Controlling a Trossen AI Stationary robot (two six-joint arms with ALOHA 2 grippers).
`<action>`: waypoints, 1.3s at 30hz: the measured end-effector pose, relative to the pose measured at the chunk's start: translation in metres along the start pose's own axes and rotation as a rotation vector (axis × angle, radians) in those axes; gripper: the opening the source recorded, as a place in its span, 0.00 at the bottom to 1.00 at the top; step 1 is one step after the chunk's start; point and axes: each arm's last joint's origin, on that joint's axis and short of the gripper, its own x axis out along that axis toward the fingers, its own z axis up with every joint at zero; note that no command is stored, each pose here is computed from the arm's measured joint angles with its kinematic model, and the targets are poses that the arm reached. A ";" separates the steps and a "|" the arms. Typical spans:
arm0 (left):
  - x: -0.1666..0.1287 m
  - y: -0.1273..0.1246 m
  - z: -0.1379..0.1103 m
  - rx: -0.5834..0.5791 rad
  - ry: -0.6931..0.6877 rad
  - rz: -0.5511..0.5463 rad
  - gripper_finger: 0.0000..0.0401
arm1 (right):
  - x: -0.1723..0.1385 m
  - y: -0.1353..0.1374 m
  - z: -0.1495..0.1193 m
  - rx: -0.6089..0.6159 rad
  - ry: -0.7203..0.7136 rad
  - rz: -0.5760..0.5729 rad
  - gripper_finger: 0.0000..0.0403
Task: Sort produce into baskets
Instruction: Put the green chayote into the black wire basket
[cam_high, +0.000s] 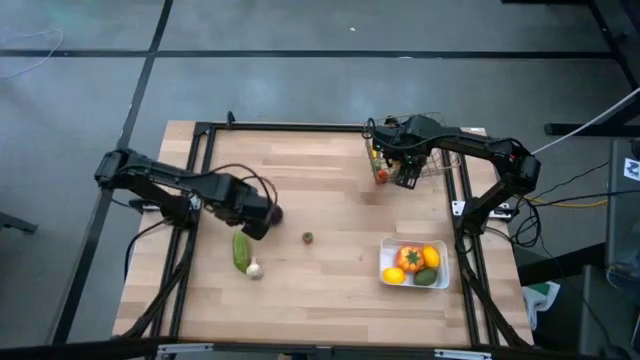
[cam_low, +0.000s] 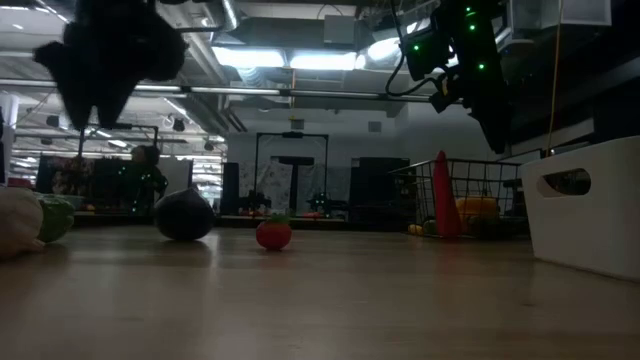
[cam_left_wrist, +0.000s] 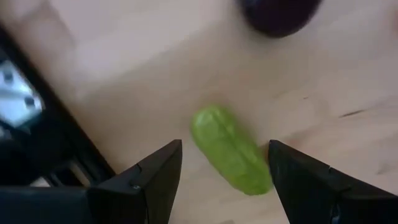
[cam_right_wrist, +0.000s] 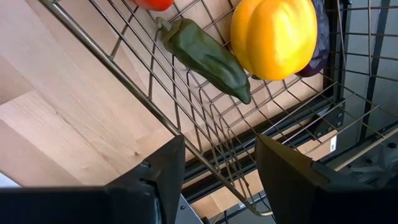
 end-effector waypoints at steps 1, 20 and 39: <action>0.003 -0.001 -0.004 -0.030 0.002 0.008 0.58 | 0.000 0.000 0.000 0.000 0.000 0.000 0.48; 0.065 -0.001 -0.051 -0.337 0.014 -0.022 0.58 | 0.000 0.000 0.000 0.001 -0.001 0.001 0.48; 0.097 0.009 -0.050 -0.316 -0.028 -0.064 0.58 | 0.000 0.000 0.000 0.001 -0.002 0.000 0.48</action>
